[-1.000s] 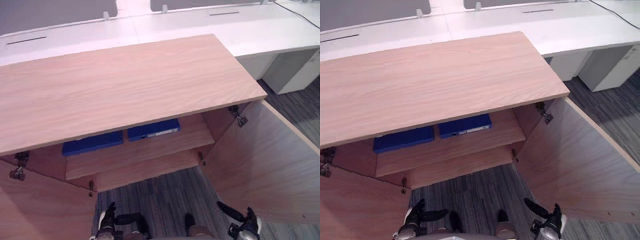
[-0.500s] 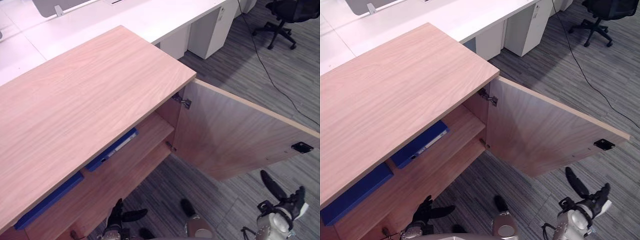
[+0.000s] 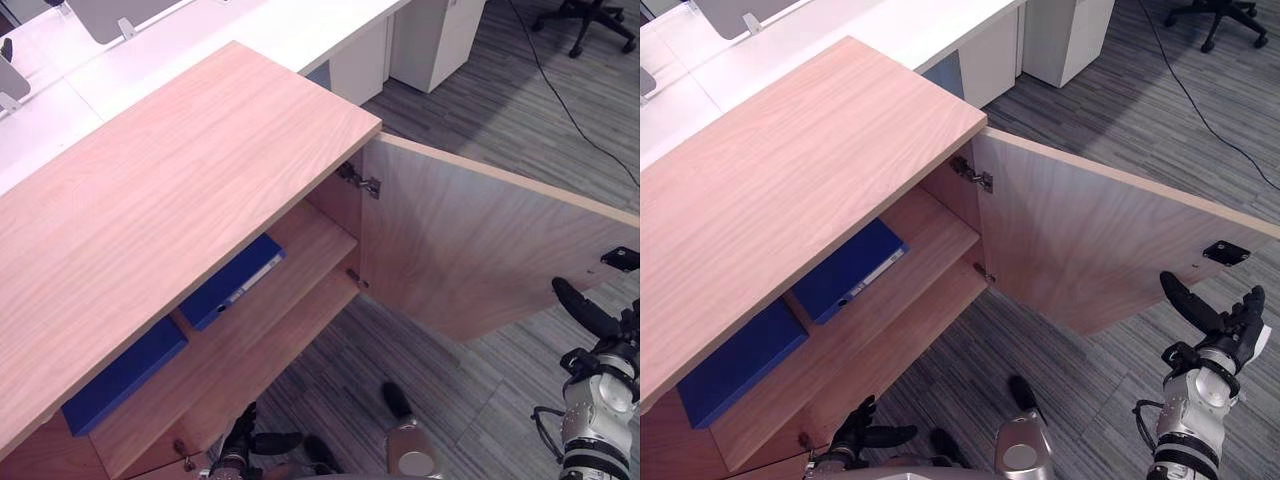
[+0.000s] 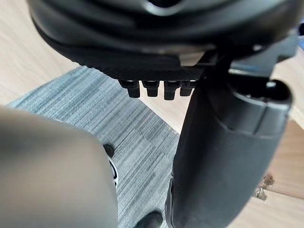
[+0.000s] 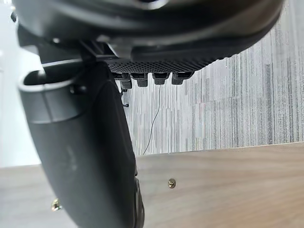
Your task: Walk over to the cabinet, pick up the folder, carry it to the office cabinet, place the folder inside the office cabinet, then close the office cabinet door
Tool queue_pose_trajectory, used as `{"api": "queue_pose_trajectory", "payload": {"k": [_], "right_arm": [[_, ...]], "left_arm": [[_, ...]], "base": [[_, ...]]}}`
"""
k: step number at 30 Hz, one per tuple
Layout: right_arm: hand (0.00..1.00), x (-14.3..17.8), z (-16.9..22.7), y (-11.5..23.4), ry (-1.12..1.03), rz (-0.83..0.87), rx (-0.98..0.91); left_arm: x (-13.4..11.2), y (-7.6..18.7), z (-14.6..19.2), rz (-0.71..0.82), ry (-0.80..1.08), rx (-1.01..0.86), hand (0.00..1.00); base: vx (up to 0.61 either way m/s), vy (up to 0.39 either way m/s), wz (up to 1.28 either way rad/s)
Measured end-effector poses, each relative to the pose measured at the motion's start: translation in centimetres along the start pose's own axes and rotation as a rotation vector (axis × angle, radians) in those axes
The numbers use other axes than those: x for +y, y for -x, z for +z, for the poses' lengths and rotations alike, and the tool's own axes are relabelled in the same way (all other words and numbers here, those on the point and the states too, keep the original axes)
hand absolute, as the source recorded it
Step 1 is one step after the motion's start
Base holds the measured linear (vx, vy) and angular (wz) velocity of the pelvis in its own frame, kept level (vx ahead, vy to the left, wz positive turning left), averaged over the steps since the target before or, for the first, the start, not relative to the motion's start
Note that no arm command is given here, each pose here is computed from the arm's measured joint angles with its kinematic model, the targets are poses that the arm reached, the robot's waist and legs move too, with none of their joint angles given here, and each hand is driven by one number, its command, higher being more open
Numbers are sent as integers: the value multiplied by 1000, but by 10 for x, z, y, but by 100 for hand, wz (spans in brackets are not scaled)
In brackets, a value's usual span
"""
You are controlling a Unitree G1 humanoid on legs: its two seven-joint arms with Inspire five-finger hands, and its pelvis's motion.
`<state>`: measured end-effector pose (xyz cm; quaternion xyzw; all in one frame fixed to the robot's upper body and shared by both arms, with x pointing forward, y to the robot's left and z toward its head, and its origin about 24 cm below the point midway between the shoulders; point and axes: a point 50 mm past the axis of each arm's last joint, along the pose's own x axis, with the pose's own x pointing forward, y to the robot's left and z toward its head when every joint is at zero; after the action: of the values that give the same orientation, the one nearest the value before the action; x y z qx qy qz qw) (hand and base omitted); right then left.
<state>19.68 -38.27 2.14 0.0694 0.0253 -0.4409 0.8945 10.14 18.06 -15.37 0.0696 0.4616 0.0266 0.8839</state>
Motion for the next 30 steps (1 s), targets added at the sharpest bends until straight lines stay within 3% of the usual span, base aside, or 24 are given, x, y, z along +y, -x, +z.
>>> {"api": "queue_pose_trajectory", "payload": {"k": [5, 10, 21, 25, 30], "right_arm": [[100, 7, 0, 0, 48, 58, 2], [100, 40, -6, 12, 164, 281, 2], [100, 41, -18, 21, 323, 334, 24], [100, 37, -31, 46, 288, 321, 59], [100, 33, -50, 113, 197, 371, 124]], "left_arm": [[1, 0, -1, -4, -21, 1, 100], [4, 0, 0, -17, -100, -7, 100], [11, -2, 4, -12, -170, -15, 100], [16, -3, 4, -1, -180, -5, 100], [22, -5, 7, 23, -205, 2, 100]], "base": [[27, -30, -2], [-18, -45, -4], [-46, -56, 1], [-13, -62, 8], [-11, -66, -3]]}}
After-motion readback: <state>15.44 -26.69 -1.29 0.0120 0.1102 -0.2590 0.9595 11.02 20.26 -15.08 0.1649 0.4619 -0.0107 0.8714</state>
